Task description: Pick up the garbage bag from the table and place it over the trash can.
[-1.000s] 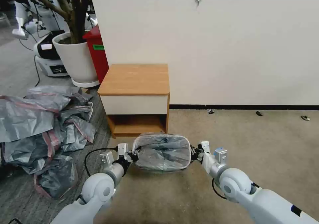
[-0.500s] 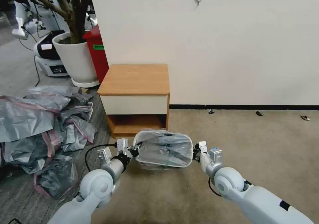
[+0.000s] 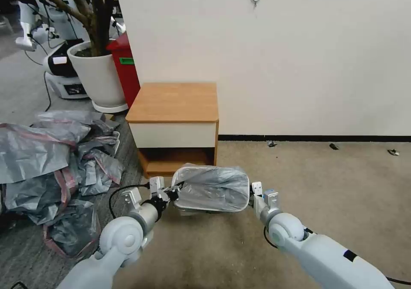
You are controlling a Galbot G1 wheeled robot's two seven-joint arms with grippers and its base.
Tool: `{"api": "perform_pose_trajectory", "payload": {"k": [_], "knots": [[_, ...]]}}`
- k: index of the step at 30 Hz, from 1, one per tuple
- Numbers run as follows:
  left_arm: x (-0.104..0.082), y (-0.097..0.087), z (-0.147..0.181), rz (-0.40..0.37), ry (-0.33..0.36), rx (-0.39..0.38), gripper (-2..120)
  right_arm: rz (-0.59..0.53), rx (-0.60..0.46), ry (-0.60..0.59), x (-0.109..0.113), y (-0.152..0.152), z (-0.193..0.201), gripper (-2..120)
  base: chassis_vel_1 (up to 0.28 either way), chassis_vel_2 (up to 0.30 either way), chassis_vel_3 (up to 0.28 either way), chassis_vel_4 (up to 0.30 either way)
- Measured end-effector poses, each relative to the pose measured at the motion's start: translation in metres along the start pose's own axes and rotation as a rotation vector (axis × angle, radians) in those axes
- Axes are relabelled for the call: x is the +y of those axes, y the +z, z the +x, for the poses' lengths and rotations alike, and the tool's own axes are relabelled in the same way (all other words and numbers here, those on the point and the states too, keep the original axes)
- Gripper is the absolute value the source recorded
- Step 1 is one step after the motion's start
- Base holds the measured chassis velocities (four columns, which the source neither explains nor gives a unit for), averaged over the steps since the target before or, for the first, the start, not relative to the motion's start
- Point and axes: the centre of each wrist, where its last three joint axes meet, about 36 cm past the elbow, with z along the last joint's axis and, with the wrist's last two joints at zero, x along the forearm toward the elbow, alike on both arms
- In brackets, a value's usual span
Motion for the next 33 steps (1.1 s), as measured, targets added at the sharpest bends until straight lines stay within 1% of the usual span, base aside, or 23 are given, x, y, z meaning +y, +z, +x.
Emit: {"api": "perform_pose_trajectory", "payload": {"k": [7,13,18,19,21,22,23,25,27,28,29,30,32,33], "knots": [[0.0,-0.001,0.001,0.014,0.002,0.008,5,0.021,-0.009,0.005,0.003,0.002,-0.007,0,0.0,0.0,0.0,0.0],[0.0,0.001,0.002,0.013,0.001,0.02,5,0.045,-0.03,0.036,0.006,0.003,-0.011,0,0.0,0.0,0.0,0.0],[0.007,0.002,-0.003,-0.002,-0.025,0.023,5,0.049,-0.047,0.071,0.012,-0.001,-0.006,1,0.0,0.0,0.0,0.0],[0.009,0.002,-0.004,-0.004,-0.033,0.023,5,0.051,-0.049,0.073,0.013,-0.002,-0.004,7,0.0,0.0,0.0,0.0],[0.01,0.003,-0.005,-0.005,-0.036,0.024,4,0.053,-0.05,0.073,0.014,-0.003,-0.002,8,0.0,0.0,0.0,0.0],[0.014,0.004,-0.009,-0.009,-0.049,0.026,3,0.056,-0.054,0.079,0.015,-0.005,0.001,17,0.0,0.0,0.0,0.0],[0.016,0.005,-0.012,-0.013,-0.059,0.026,3,0.058,-0.056,0.082,0.016,-0.006,0.003,22,0.0,0.0,0.0,0.0],[0.018,0.006,-0.013,-0.014,-0.063,0.027,3,0.059,-0.058,0.082,0.017,-0.007,0.005,23,0.0,0.0,0.0,0.0],[0.022,0.008,-0.019,-0.012,-0.077,0.023,2,0.063,-0.064,0.084,0.016,-0.01,0.011,36,0.0,0.0,0.0,0.0],[0.023,0.008,-0.02,-0.011,-0.079,0.022,2,0.064,-0.065,0.084,0.016,-0.011,0.012,39,0.0,0.0,0.0,0.0],[0.023,0.008,-0.02,-0.011,-0.079,0.022,2,0.064,-0.065,0.084,0.016,-0.011,0.012,39,0.0,0.0,0.0,0.0],[0.024,0.009,-0.023,-0.008,-0.084,0.022,2,0.069,-0.067,0.084,0.014,-0.013,0.016,45,0.0,0.0,0.0,0.0],[0.026,0.009,-0.025,-0.005,-0.087,0.02,2,0.075,-0.07,0.085,0.012,-0.014,0.019,52,0.0,0.0,0.0,0.0],[0.026,0.009,-0.025,-0.005,-0.087,0.02,2,0.075,-0.07,0.085,0.012,-0.014,0.019,52,0.0,0.0,0.0,0.0]]}}
